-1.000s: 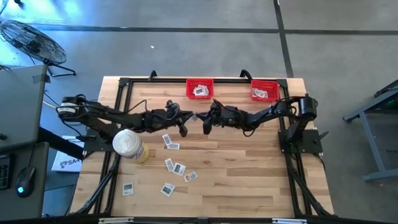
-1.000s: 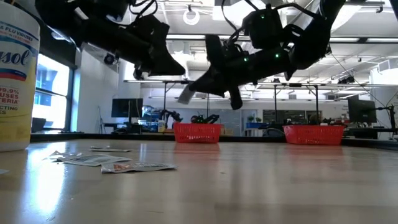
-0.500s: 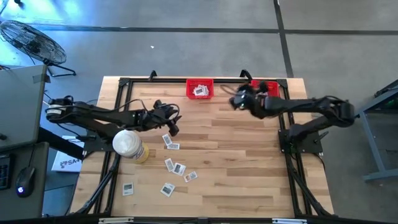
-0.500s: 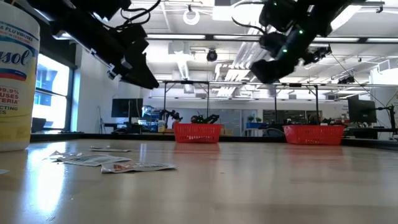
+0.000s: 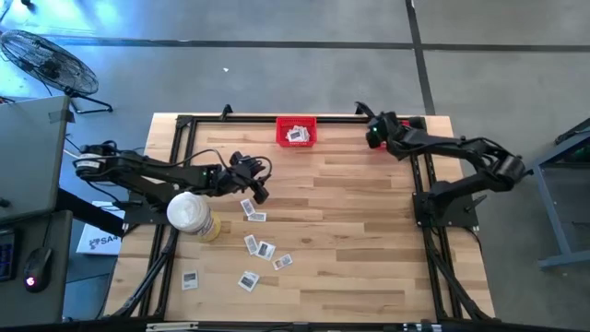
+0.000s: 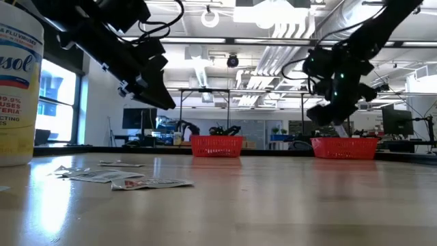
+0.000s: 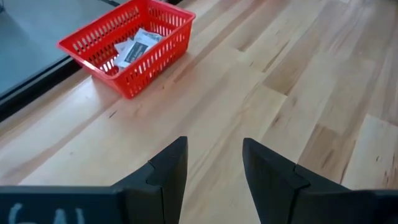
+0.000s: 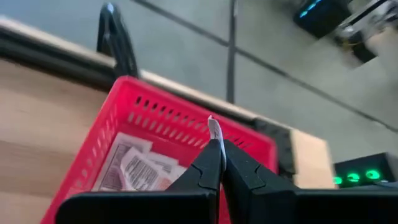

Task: Pick & Place First Aid Supplies
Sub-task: Put the ointment pack into the right red bin

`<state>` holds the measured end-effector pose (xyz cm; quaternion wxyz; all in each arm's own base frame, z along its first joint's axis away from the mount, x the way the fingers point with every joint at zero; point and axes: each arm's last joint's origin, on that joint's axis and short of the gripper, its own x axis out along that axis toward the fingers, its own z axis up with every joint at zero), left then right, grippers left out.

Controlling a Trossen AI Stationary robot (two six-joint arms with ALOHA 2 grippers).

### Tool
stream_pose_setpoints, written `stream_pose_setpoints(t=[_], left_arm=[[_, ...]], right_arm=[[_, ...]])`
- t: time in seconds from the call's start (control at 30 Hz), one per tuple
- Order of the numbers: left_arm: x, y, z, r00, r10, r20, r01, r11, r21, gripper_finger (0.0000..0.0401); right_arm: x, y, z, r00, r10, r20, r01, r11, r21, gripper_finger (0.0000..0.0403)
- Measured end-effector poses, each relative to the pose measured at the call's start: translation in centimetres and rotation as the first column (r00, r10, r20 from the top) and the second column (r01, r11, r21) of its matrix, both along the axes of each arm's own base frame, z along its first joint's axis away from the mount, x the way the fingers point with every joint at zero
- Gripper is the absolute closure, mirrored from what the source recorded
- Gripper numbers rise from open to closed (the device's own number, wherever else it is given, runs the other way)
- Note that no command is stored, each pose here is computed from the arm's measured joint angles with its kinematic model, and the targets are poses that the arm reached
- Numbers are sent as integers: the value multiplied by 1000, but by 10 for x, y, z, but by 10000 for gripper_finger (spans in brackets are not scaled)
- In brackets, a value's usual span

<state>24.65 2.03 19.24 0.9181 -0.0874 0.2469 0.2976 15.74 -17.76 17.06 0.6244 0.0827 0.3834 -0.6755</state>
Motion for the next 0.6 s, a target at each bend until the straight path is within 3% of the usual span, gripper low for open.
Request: stream_pose_setpoints(t=[0.43, 0.6], left_arm=[[2, 0, -3, 1000, 10, 1, -10, 1000, -18, 249], [3, -2, -3, 999, -47, 18, 48, 997, -60, 249]], right_arm=[[-10, -10, -26, 999, -35, 28, 36, 999, -8, 400], [-10, -10, -26, 997, -56, 58, 56, 998, -13, 395]])
